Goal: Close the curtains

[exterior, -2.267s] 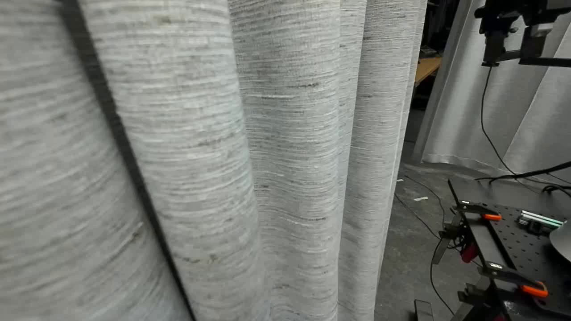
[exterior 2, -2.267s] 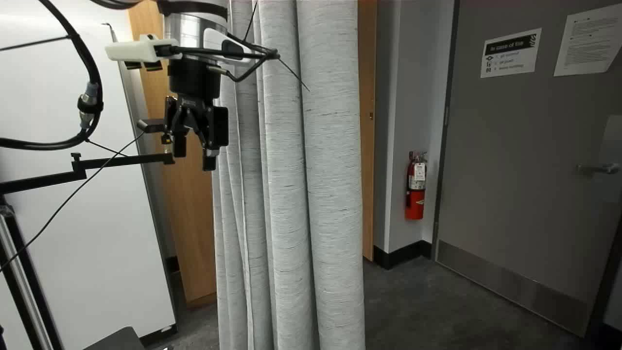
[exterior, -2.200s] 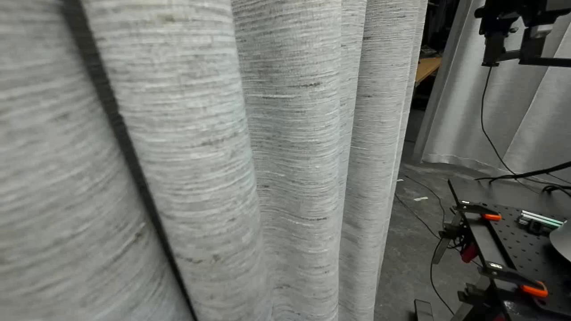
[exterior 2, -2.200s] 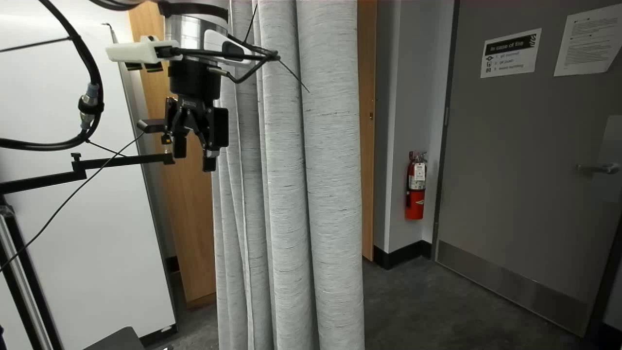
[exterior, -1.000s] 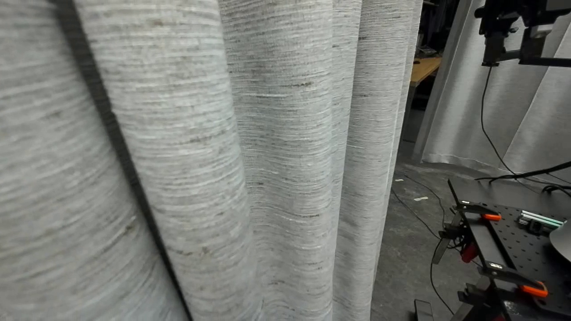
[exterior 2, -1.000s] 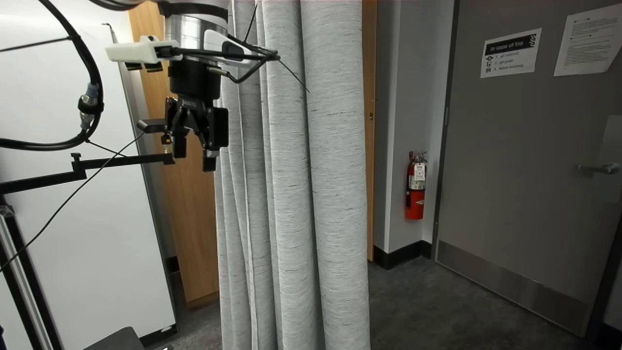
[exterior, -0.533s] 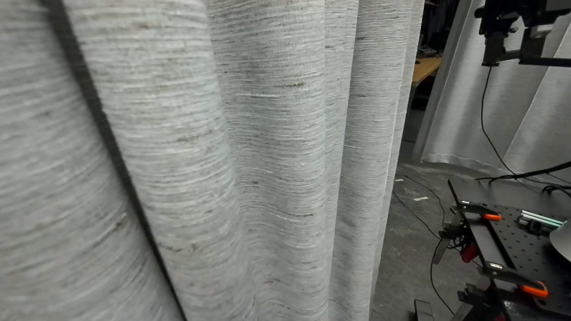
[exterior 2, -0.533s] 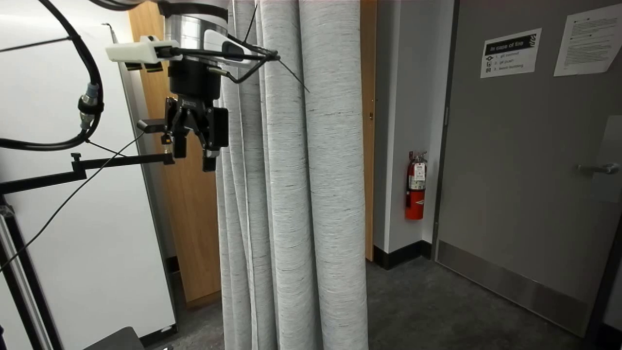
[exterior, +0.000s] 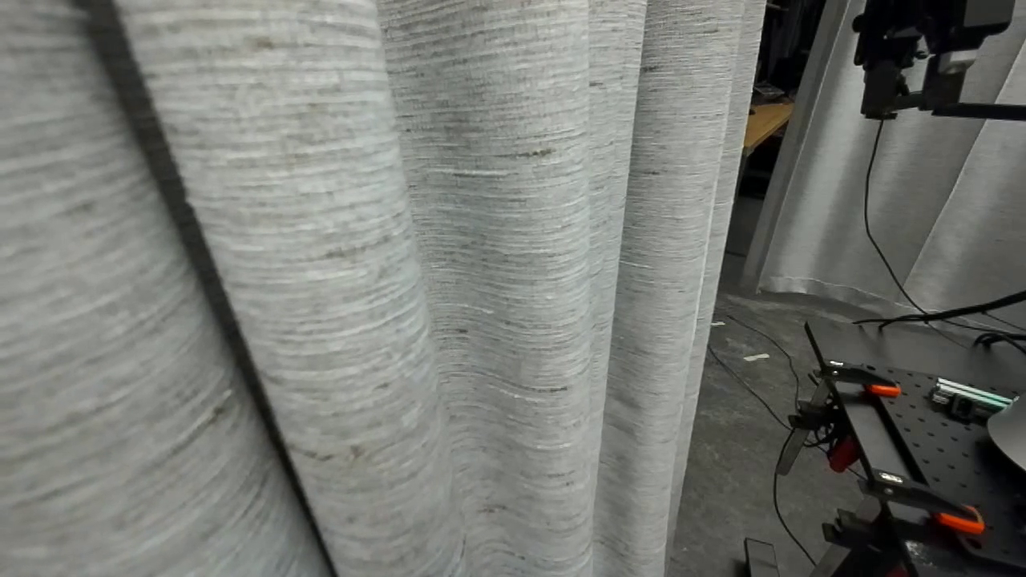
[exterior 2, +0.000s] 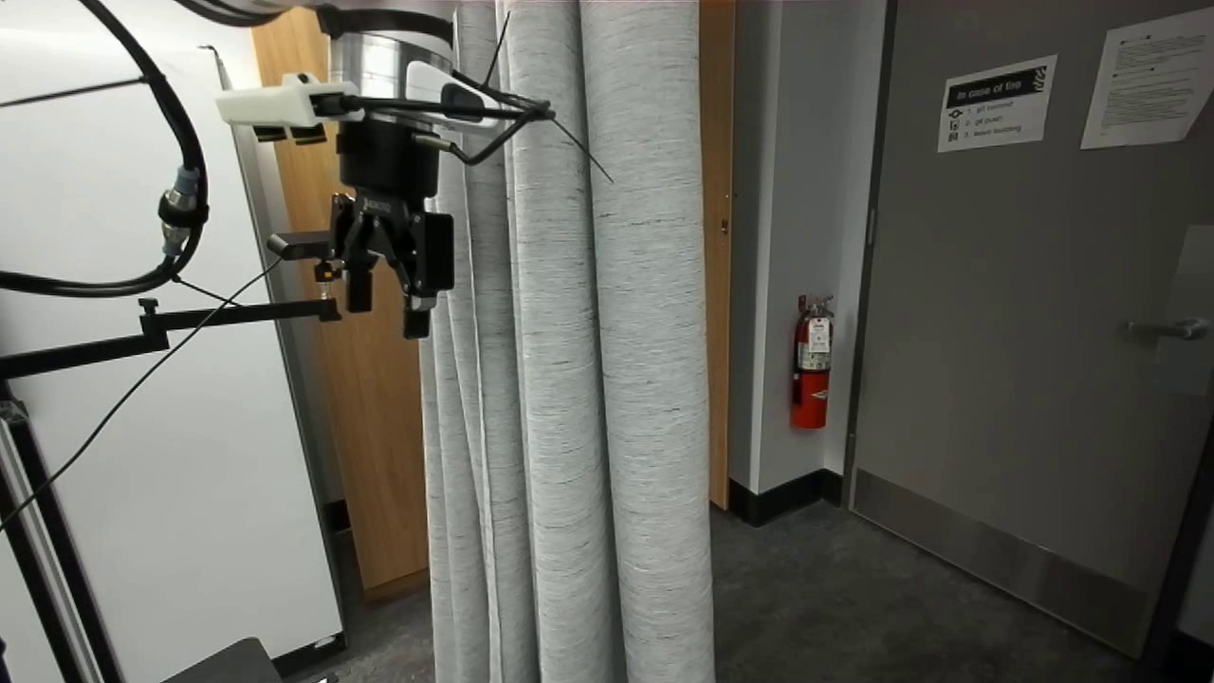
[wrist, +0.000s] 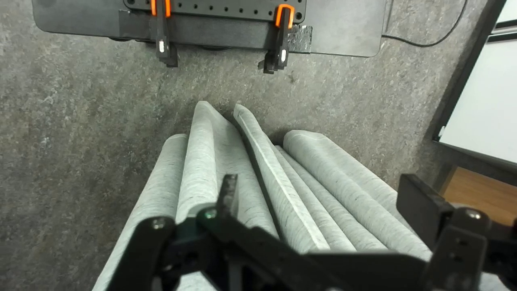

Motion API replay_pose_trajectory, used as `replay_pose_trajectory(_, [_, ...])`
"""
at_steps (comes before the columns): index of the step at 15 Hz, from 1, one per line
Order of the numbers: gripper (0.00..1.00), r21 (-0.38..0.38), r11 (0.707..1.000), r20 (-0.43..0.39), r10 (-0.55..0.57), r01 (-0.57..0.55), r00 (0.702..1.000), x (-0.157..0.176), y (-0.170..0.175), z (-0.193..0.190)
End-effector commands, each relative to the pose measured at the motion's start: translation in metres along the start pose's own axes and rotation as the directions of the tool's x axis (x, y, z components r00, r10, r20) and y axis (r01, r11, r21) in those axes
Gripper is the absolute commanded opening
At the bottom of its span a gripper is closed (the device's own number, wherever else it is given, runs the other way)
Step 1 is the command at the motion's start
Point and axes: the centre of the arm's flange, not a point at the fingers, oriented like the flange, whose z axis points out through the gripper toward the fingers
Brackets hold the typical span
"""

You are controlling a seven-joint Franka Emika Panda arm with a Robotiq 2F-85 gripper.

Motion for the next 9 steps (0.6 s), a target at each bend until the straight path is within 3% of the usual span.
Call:
replay_pose_trajectory(1, [1.00, -0.043, 0.999, -0.039, -0.009, 0.008, 0.999, 0.002, 0.017, -0.018])
replay_pose_trajectory(9, [1.00, -0.262, 0.965, -0.103, -0.049, 0.021, 0.993, 0.002, 0.071, -0.064])
